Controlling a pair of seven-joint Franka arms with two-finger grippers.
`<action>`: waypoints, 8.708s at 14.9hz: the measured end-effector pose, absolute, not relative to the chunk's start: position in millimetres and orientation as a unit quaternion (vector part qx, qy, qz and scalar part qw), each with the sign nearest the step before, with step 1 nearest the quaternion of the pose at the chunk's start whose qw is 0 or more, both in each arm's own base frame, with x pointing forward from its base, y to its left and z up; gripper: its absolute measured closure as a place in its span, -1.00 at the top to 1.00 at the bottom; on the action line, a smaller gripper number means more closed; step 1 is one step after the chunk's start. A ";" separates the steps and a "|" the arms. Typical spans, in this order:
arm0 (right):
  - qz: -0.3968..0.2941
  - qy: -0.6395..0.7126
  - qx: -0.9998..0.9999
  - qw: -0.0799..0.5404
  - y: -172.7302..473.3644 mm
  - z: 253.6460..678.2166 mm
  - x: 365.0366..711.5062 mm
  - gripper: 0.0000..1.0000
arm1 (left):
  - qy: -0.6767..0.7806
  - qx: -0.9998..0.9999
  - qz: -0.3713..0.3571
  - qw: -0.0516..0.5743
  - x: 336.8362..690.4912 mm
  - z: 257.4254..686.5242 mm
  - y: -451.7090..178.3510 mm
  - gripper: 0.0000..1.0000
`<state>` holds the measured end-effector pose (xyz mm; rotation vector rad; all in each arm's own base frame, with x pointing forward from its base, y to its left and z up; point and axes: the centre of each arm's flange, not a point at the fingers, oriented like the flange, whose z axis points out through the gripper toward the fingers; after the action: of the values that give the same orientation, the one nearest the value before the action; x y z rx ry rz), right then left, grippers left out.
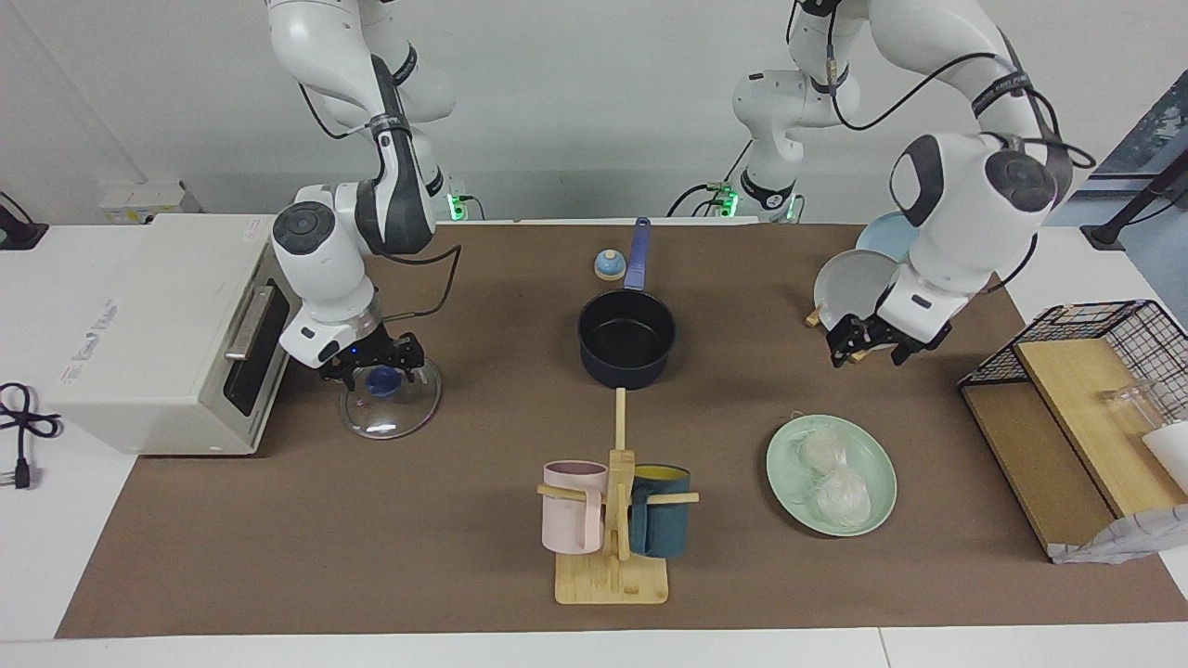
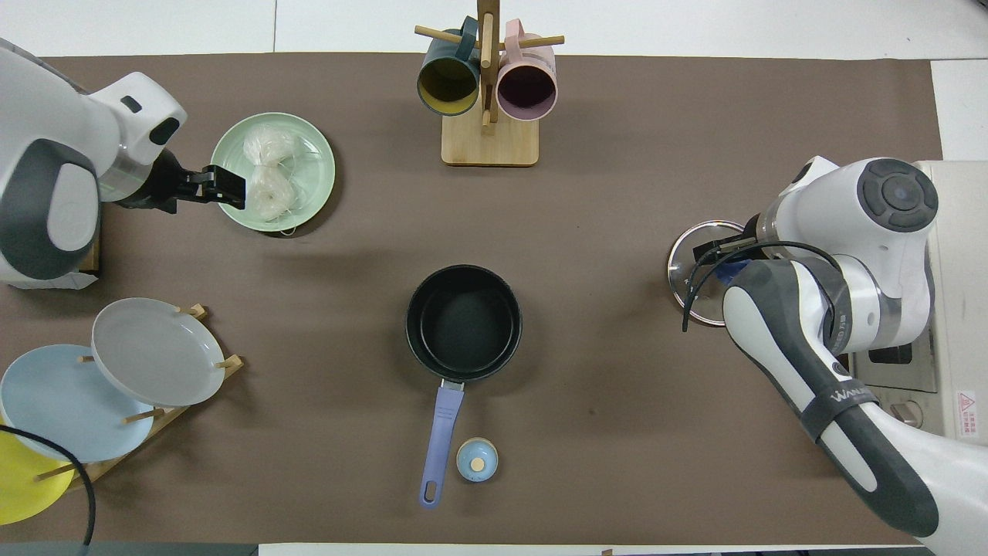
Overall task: Transfer vermicelli from plate to pot
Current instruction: 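Grasp the white vermicelli with the left gripper and lift it off the plate, then carry the vermicelli over the pot while the right gripper lifts the lid, then lower the vermicelli into the black pot and open the left gripper, then withdraw the left gripper while the right gripper carries the lid toward the pot, then lower the glass lid onto the black pot with the right gripper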
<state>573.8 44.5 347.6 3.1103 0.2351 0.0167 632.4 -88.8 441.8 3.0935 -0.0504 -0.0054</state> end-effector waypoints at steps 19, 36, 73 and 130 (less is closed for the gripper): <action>-0.016 0.100 0.995 0.011 39.1 326.8 566.1 0.78 | -0.032 0.999 0.004 0.022 695.2 326.7 -117.6 0.85; -0.021 0.111 0.994 0.011 48.5 341.3 572.6 0.33 | -0.041 0.998 0.015 0.052 700.8 377.7 -120.7 -0.62; -0.066 0.155 0.986 0.014 144.2 490.7 594.8 0.33 | 0.002 0.994 -0.076 0.074 434.6 467.3 -357.5 -0.62; -0.025 0.132 0.991 0.019 448.7 410.0 497.9 0.45 | -0.035 0.998 -0.044 0.013 537.9 623.4 -77.6 1.00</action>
<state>497.9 448.7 410.0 3.0762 0.4097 -0.0790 537.9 -77.6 623.4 3.1099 -0.1079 -0.1357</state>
